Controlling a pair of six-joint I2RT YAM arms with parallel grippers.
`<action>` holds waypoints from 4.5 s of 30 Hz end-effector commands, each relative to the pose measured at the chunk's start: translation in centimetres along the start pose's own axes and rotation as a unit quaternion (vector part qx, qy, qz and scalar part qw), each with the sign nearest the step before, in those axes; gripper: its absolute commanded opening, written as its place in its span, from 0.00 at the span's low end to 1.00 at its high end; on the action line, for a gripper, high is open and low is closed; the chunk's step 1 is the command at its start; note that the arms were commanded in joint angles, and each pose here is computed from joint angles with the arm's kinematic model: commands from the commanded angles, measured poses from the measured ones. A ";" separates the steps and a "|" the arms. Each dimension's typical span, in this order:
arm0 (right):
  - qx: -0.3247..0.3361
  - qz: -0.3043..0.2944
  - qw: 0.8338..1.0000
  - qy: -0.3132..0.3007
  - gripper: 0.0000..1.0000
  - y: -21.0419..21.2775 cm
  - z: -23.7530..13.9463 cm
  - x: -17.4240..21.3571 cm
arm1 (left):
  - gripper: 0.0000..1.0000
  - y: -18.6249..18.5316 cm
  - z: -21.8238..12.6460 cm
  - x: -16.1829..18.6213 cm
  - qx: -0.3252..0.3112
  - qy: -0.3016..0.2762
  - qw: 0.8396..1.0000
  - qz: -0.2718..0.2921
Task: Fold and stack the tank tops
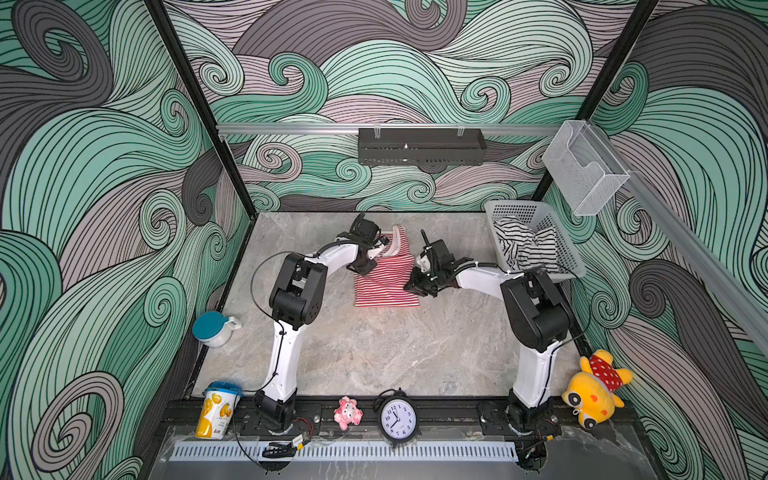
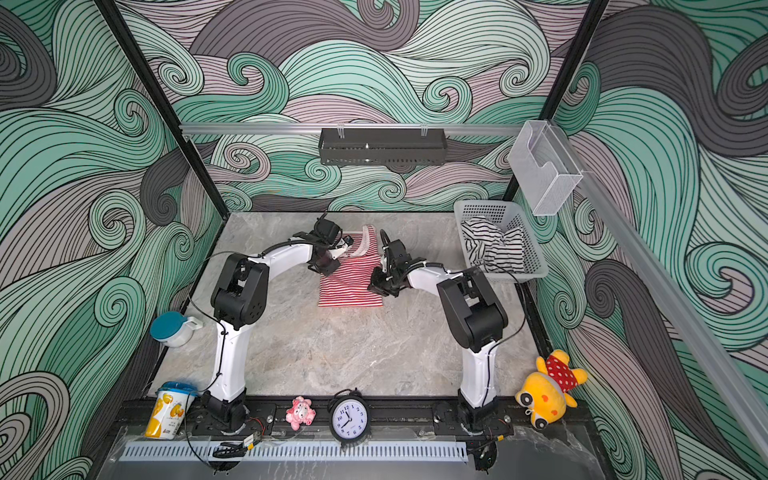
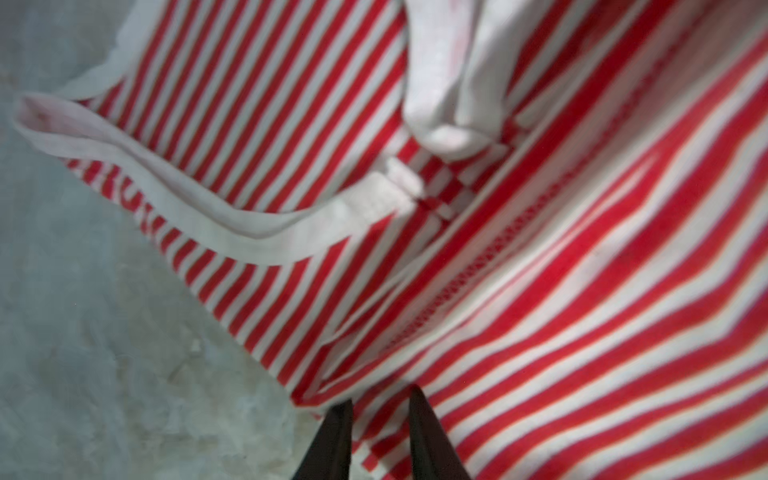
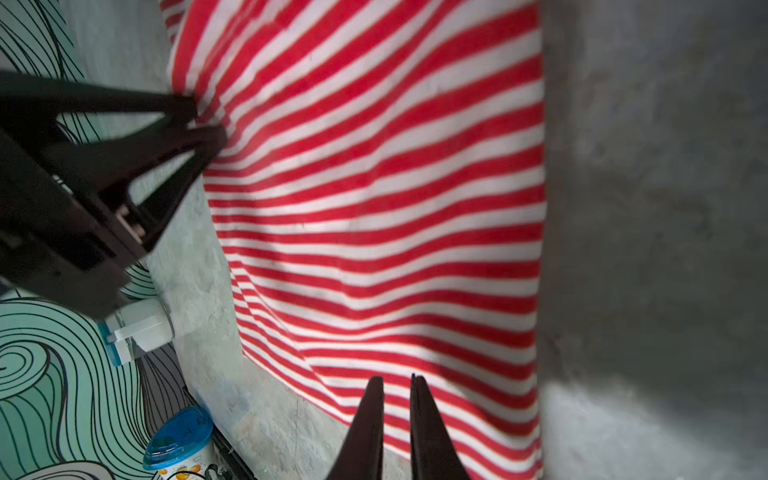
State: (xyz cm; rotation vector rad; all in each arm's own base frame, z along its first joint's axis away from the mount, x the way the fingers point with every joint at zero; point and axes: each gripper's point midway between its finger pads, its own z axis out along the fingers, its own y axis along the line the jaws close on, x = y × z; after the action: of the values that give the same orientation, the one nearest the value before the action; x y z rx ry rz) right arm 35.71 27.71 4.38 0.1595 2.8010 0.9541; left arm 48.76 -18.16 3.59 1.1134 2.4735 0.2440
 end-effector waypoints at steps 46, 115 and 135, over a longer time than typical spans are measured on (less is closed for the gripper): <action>0.022 0.047 0.998 -0.040 0.53 -3.1 -3.4 7.3 | 0.38 -7.4 -10.2 10.0 -0.014 -0.005 1.000 0.017; 0.059 0.178 0.980 -0.069 0.48 -11.2 0.0 6.1 | 0.05 -18.0 -7.4 13.8 0.098 0.081 0.980 0.153; 0.106 0.144 0.983 -0.037 0.48 -12.0 0.6 6.6 | 0.01 -18.0 -7.5 13.6 0.099 0.077 0.981 0.150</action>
State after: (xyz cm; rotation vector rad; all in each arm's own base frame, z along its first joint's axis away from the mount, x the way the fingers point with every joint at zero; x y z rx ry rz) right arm 33.82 22.68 2.16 0.5346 2.5917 0.9416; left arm 27.01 -21.16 1.51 1.5516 2.4270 0.1638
